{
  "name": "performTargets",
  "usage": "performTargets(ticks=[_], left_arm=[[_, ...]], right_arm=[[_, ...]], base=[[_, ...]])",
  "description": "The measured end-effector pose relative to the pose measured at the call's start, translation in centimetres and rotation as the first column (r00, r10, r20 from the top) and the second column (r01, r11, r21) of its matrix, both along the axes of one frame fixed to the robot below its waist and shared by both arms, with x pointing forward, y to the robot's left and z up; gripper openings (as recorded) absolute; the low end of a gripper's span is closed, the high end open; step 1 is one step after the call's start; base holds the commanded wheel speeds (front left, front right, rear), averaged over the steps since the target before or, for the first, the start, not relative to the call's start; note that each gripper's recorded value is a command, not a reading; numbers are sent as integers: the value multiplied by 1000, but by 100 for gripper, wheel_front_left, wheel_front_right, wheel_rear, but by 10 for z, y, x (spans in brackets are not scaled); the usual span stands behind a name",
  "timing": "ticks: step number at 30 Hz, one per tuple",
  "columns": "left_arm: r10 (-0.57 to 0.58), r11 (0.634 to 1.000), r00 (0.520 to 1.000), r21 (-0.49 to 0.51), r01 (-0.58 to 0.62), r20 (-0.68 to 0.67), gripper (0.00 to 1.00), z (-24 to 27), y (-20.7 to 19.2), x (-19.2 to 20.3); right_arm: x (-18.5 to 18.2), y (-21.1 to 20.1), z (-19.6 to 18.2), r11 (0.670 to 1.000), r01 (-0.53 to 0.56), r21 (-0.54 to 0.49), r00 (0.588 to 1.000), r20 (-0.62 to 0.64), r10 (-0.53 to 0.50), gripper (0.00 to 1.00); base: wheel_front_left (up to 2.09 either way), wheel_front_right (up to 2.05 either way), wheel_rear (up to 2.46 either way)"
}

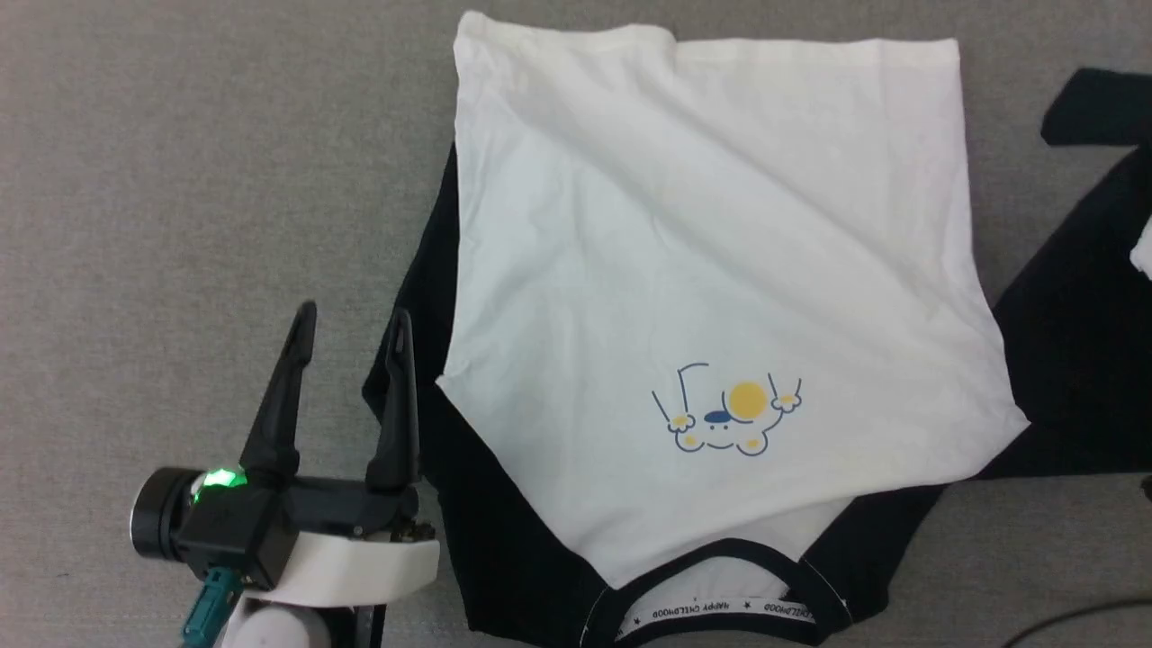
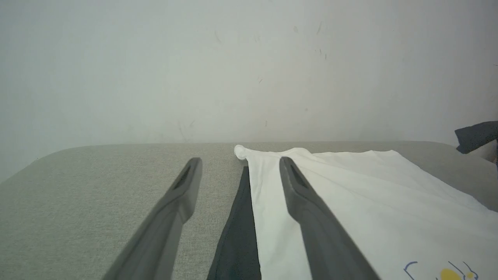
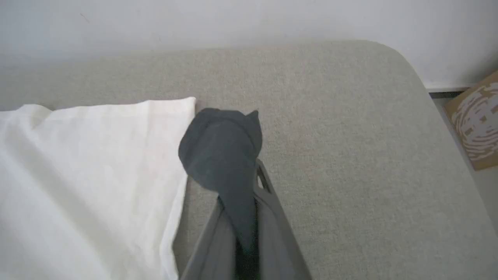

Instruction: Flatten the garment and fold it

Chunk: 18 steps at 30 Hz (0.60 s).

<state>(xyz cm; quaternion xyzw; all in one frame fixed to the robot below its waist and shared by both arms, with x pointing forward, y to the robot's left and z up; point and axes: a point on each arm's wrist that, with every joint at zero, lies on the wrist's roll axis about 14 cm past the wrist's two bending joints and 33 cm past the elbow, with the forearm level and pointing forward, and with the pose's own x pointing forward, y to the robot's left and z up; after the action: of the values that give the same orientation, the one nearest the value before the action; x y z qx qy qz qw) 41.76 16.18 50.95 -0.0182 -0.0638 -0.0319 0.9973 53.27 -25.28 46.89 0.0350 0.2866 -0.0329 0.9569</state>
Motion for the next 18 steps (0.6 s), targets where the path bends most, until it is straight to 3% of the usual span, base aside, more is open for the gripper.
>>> performTargets(ticks=[9,13,18], left_arm=[[53,998,999,16,-53,7,100,13,11,-41],[78,997,997,29,-78,26,100,22,17,-56],[96,993,994,59,-98,44,100,28,23,-70]], right_arm=[[-30,75,63,972,-233,25,963,143,227,0],[-51,123,74,929,-367,43,920,167,355,0],[-82,183,69,849,-523,78,848,150,509,0]], base=[[0,0,0],[0,0,0],[0,0,0]])
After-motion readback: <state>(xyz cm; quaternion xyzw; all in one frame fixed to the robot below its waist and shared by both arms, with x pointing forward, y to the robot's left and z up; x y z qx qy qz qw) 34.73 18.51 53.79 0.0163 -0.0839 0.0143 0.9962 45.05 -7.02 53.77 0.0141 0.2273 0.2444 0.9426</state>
